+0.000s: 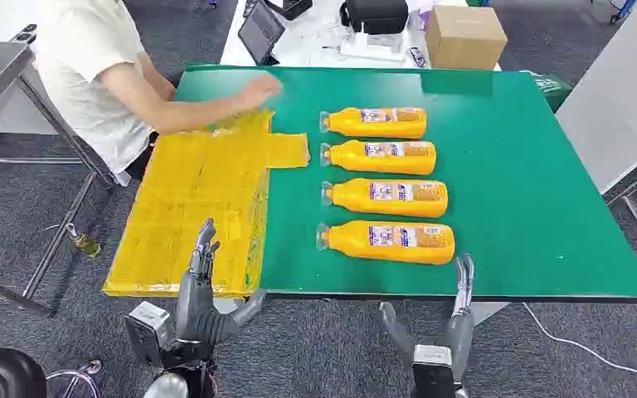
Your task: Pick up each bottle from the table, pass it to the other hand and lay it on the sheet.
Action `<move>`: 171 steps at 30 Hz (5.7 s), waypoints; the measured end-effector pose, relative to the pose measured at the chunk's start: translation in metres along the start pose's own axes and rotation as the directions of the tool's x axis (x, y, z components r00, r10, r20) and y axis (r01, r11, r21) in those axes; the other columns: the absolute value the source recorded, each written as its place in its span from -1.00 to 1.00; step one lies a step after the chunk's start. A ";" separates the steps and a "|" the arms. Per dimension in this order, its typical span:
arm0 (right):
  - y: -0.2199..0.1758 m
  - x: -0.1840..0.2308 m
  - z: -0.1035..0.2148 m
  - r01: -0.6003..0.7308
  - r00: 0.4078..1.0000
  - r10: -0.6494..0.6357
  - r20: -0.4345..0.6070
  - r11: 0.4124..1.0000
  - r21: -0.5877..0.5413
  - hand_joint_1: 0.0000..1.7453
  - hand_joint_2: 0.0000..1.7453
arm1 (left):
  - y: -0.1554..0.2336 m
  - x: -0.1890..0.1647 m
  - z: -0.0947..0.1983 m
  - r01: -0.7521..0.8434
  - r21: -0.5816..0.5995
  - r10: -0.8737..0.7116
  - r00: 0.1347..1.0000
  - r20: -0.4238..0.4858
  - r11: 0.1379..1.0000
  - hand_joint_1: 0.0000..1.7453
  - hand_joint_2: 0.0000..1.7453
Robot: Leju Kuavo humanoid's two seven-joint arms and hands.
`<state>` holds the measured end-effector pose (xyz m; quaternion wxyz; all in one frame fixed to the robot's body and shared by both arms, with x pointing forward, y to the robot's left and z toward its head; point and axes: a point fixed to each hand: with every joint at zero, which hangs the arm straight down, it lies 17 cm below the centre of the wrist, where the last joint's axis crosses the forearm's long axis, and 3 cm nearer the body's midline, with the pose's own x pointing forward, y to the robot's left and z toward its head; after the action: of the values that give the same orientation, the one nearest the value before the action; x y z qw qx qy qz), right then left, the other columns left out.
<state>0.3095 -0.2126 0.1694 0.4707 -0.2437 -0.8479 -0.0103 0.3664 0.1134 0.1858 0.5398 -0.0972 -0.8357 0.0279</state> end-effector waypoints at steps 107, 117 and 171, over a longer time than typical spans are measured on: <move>0.074 -0.223 -0.080 -0.666 0.632 0.637 0.441 0.155 0.730 1.00 1.00 | -0.062 -0.015 -0.024 -0.083 -0.186 0.077 0.996 -0.039 0.979 -1.00 1.00; 0.020 -0.239 -0.051 -0.553 0.691 0.644 0.328 0.180 0.814 1.00 1.00 | -0.059 -0.019 -0.019 -0.028 -0.191 0.023 0.999 -0.028 0.981 -1.00 1.00; 0.131 -0.029 -0.035 0.217 0.968 -0.240 -0.076 0.643 0.734 1.00 1.00 | -0.079 -0.016 -0.017 -0.397 -0.161 0.376 0.916 -0.142 0.904 -1.00 1.00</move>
<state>0.4058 -0.1172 0.1374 0.5117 0.0758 -0.8098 0.2766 0.3775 0.0320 0.1907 0.5561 -0.3126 -0.7684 0.0508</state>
